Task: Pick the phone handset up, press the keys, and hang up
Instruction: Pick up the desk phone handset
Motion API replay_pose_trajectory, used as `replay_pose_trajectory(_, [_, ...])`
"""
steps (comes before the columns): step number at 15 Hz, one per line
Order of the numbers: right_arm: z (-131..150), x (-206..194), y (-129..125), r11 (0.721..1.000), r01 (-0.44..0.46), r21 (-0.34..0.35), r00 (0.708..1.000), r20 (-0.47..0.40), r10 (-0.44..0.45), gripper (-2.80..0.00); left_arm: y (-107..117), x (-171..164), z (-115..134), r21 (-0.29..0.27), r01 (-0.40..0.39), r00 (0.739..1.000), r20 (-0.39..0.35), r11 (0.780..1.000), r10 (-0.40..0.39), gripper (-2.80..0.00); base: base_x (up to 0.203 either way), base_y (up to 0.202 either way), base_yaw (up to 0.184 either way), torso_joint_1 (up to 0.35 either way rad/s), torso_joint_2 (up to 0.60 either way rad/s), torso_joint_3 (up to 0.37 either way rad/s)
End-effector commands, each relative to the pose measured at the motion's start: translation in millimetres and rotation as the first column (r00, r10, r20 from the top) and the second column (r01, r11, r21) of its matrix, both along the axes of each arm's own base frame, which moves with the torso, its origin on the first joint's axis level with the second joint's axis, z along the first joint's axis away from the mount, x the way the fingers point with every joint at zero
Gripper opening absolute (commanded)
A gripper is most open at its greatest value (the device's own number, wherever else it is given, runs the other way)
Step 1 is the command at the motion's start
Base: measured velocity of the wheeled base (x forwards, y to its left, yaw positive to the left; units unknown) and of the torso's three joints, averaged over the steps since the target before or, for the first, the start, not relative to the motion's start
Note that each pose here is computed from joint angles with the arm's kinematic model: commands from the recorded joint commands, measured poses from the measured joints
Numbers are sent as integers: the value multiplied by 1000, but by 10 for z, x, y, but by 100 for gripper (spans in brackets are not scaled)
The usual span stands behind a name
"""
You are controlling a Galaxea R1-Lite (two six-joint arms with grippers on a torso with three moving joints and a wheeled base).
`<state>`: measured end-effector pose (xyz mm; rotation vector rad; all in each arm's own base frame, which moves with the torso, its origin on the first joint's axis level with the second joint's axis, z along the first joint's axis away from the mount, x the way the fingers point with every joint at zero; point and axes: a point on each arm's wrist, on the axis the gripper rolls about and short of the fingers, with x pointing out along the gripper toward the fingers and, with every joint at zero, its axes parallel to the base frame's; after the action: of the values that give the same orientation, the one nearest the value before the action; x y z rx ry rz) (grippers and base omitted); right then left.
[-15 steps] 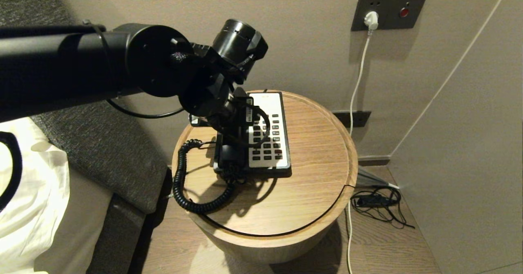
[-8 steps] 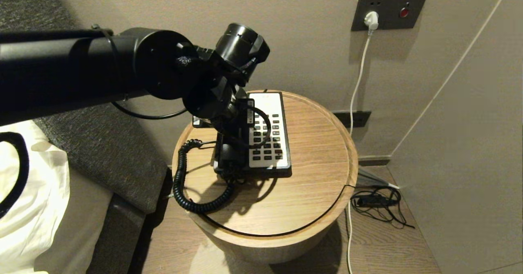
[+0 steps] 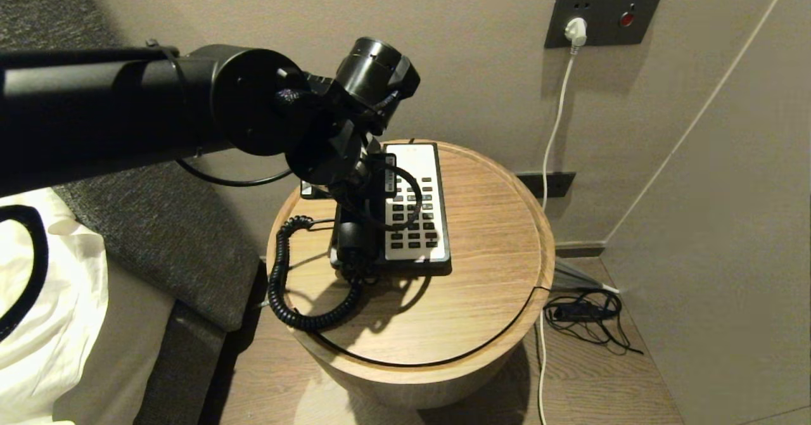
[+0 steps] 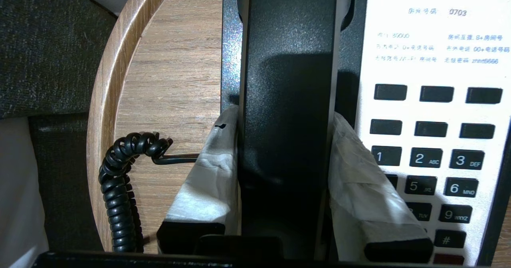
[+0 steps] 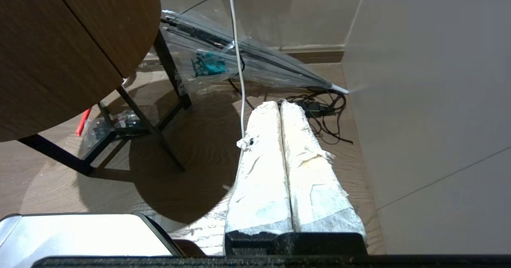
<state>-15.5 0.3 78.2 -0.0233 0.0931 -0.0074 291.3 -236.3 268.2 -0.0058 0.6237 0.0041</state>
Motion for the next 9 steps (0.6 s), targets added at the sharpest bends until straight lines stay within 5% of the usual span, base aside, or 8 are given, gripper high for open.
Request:
replay_pose_trajectory(1, [-2,2,0,1000,-1,0,1000,-2,1,-280,19,-28,40,-5,-5,1000,8,1000,5,-280,0,0,0,0,0,0])
replay_pose_trajectory(9, [2,2,-1,1000,4,4,1000,3,-4,-280,422,-740,797,-126,62,989,144,990,-44,-280,0,0,0,0,0,0])
